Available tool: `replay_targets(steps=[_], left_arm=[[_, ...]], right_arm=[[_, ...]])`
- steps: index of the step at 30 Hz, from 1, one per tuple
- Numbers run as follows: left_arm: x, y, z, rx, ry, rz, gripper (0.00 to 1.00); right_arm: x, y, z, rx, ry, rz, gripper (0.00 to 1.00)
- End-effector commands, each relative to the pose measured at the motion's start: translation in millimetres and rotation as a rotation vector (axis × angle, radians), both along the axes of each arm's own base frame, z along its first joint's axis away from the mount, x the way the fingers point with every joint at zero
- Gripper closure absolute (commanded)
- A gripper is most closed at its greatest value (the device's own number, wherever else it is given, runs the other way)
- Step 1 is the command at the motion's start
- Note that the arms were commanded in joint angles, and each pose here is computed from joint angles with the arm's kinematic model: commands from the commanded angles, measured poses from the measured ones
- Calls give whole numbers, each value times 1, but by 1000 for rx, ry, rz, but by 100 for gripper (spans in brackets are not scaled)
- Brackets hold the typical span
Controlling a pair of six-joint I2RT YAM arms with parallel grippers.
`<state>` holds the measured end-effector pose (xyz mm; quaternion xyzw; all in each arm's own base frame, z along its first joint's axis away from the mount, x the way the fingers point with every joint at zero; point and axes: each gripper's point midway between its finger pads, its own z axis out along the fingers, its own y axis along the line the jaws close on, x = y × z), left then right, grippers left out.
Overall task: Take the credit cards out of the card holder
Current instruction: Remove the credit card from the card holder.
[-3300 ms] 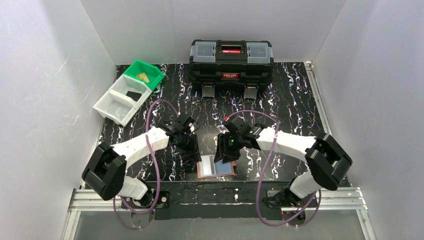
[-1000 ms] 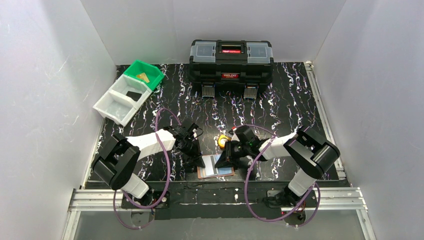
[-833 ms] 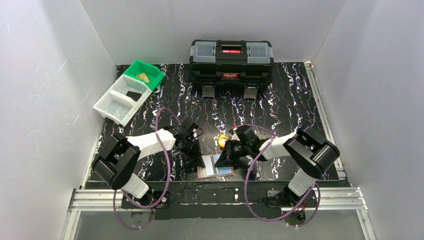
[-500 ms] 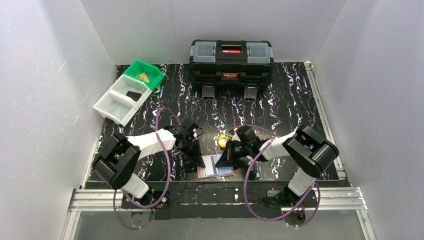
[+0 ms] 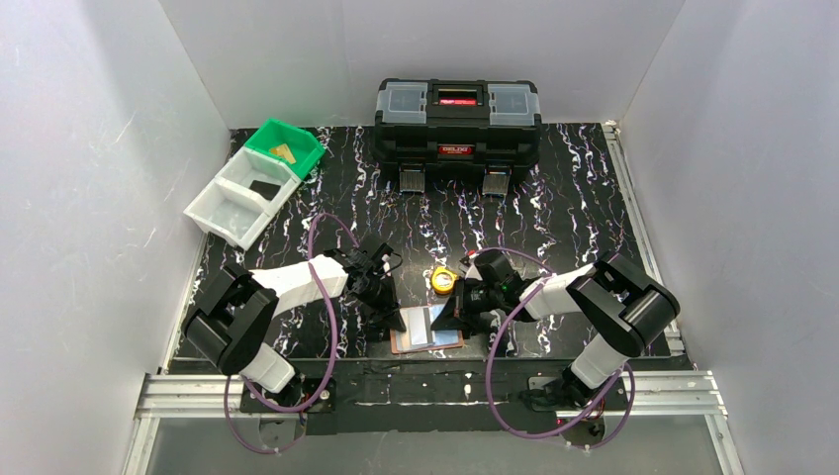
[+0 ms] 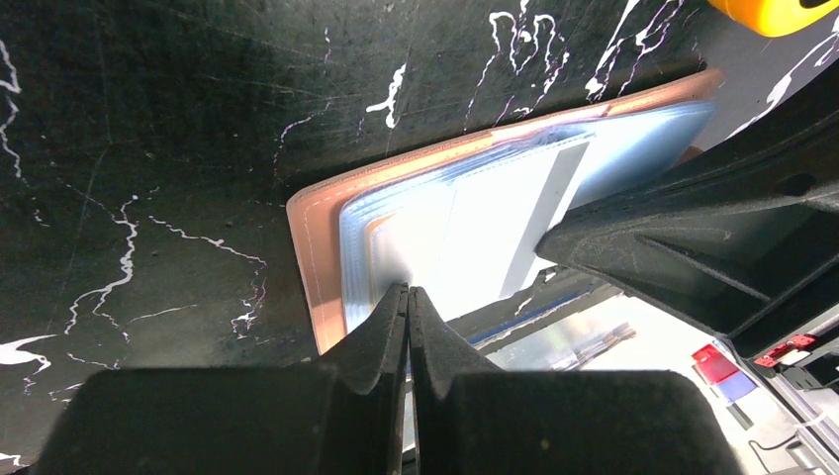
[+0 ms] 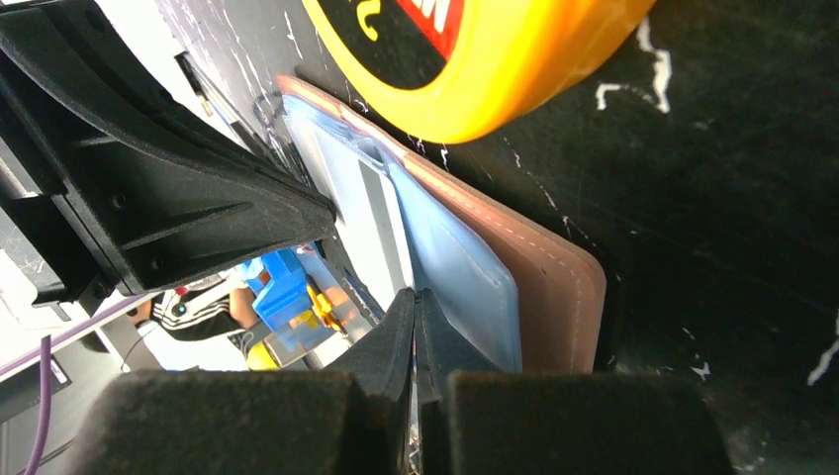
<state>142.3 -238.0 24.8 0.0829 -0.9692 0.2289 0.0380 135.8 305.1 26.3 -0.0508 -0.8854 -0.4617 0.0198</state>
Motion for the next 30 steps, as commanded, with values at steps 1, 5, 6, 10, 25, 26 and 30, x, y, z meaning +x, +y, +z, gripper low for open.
replay_targets(steps=[1, 5, 6, 10, 25, 26, 30], left_arm=[[-13, 48, -32, 240, 24, -8, 100], [-14, 48, -32, 242, 26, -9, 100], [-14, 48, -32, 242, 25, -10, 100], [-14, 48, -32, 239, 28, -16, 100], [-13, 45, -33, 235, 34, -23, 100], [-13, 45, -33, 235, 35, -24, 100], [-13, 45, -33, 236, 35, -23, 100]], right_arm=[[2, -4, -2, -15, -18, -8, 95], [1, -11, -9, -66, -13, -22, 94], [1, -12, -10, -70, -15, -23, 93], [2, -10, -6, -50, -29, -10, 84], [4, 10, 3, 81, 12, 11, 76], [4, 10, 3, 81, 13, 10, 79], [3, 8, 1, 76, 15, 9, 85]])
